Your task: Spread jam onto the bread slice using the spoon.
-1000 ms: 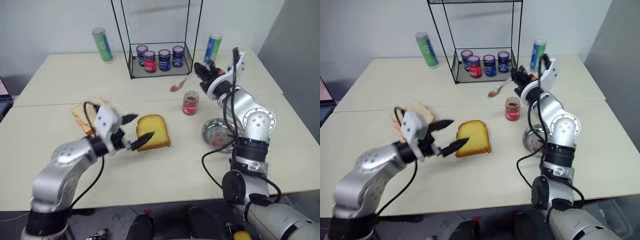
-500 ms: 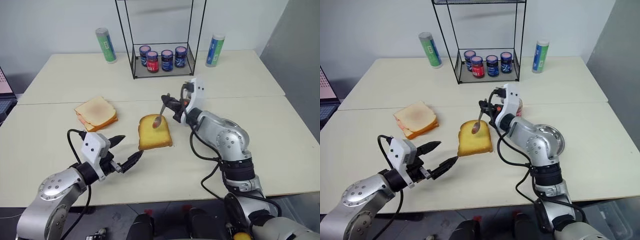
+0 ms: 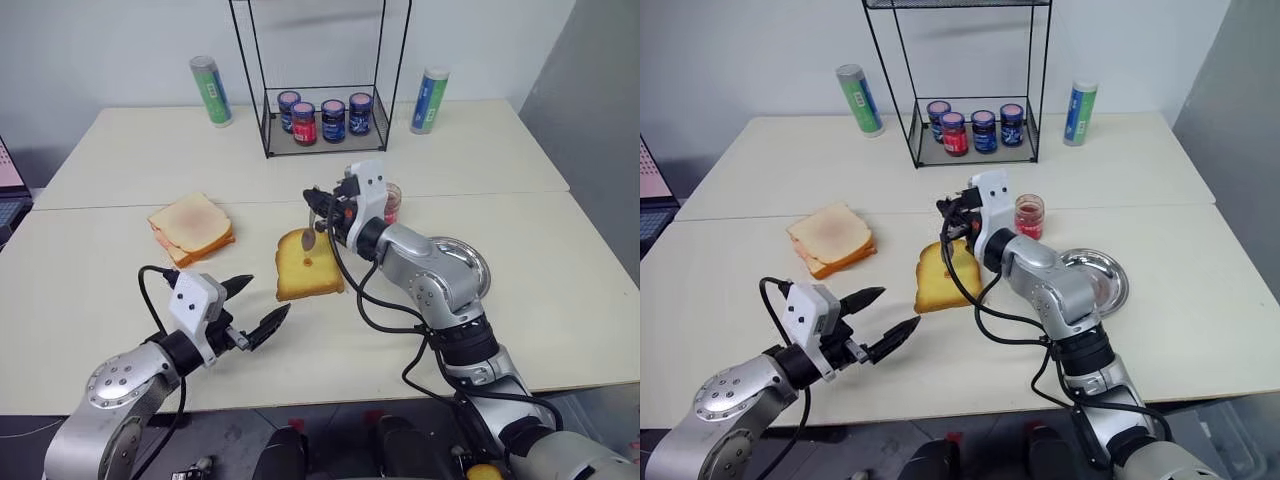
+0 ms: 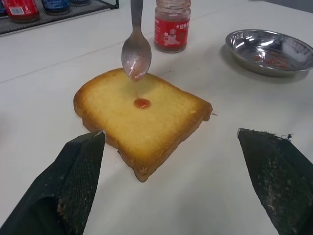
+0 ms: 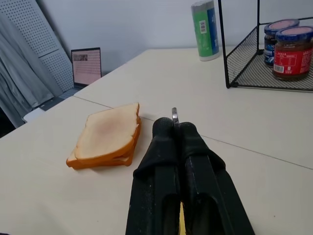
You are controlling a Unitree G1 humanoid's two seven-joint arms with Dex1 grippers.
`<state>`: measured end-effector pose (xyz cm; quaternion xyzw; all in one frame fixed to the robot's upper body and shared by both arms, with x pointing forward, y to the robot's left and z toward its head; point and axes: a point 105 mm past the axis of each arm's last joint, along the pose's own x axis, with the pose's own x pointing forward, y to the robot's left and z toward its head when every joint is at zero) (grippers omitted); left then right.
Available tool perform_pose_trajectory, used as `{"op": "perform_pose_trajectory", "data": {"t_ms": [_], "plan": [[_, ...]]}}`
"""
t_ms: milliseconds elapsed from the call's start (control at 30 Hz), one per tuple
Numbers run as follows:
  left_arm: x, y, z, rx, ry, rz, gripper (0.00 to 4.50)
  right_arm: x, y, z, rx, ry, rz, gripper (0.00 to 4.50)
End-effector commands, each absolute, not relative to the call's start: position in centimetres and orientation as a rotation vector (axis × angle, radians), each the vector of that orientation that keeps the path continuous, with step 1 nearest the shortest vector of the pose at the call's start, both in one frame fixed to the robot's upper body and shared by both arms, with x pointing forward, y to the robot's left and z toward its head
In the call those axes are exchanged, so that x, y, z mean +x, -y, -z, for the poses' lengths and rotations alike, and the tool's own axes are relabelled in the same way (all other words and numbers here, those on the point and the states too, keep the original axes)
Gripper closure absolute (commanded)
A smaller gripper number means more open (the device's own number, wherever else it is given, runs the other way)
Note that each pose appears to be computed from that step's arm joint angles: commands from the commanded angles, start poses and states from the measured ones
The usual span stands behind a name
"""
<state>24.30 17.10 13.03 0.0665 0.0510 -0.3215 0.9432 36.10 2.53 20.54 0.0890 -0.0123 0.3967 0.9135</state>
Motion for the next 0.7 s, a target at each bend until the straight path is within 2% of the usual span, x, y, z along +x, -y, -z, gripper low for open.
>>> {"op": "perform_pose_trajectory", "data": {"t_ms": [33,167,333,700], "plan": [[24.2,-17.1,-13.9,0.159,-0.061,0.658,0.00,36.7,-2.1,-21.9,0.362,0.003,-0.790,4.43],[24.3,-16.9,-14.0,0.154,-0.061,0.666,0.00,38.1,-0.9,-19.3,0.680,-0.213,-0.695,4.43],[24.6,-16.5,-13.9,0.154,-0.062,0.684,0.00,38.6,-0.5,-16.2,0.830,-0.368,-0.615,4.43],[25.3,-15.7,-14.1,0.152,-0.050,0.718,0.00,38.9,0.5,-14.9,0.964,-0.441,-0.537,4.43]]}}
